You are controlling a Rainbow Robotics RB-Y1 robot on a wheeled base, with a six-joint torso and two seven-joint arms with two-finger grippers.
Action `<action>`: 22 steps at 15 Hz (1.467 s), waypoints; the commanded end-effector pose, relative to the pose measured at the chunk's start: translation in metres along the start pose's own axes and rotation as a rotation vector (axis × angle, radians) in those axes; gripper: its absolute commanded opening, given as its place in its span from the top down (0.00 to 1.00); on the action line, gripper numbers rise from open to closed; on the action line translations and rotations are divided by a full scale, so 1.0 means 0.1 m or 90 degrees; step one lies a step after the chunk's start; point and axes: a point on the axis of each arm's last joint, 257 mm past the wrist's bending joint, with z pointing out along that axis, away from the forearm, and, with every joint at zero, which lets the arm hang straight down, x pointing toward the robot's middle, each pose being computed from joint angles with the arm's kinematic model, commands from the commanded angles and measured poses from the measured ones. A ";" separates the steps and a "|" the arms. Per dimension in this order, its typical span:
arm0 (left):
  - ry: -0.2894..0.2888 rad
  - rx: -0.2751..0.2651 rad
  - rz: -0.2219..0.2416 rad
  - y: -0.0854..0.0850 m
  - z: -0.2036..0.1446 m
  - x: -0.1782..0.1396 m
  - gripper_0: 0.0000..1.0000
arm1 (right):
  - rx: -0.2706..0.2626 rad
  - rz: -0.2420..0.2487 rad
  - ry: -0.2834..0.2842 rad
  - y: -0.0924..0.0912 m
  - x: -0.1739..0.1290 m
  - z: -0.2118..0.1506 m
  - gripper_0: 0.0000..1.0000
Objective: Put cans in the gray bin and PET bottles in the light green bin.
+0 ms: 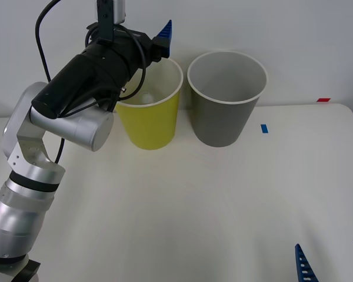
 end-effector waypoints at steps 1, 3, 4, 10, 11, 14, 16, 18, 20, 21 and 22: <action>-0.005 0.001 0.002 0.03 -0.10 -0.02 0.00 | 0.000 0.000 0.000 0.00 0.00 0.00 0.00; 0.004 -0.022 0.009 0.23 -0.37 -0.12 0.00 | 0.000 0.000 0.000 0.00 0.00 0.00 0.00; 0.014 -0.036 0.018 0.32 -0.56 -0.18 0.00 | 0.000 0.000 0.000 0.00 0.00 0.00 0.00; 0.023 -0.101 0.043 0.71 -1.47 -0.13 0.00 | 0.000 0.000 0.000 0.00 0.00 0.00 0.00; 0.022 -0.107 0.049 0.75 -1.58 -0.12 0.00 | 0.000 0.000 0.000 0.00 0.00 0.00 0.00; 0.022 -0.123 0.062 0.85 -1.93 0.02 0.00 | 0.000 0.000 0.000 0.00 0.00 0.00 0.00; 0.020 -0.130 0.057 0.91 -2.17 0.17 0.00 | 0.000 0.000 0.000 0.00 0.00 0.00 0.00; 0.020 -0.135 0.051 0.93 -2.38 0.30 0.00 | 0.000 0.000 0.000 0.00 0.00 0.00 0.00; 0.026 -0.140 0.042 0.92 -2.62 0.45 0.00 | 0.000 0.000 0.000 0.00 0.00 0.00 0.00; 0.031 -0.144 0.037 0.92 -2.75 0.53 0.00 | 0.000 0.000 0.000 0.00 0.00 0.00 0.00; 0.030 -0.149 0.031 0.92 -2.81 0.55 0.00 | 0.000 0.000 0.000 0.00 0.00 0.00 0.00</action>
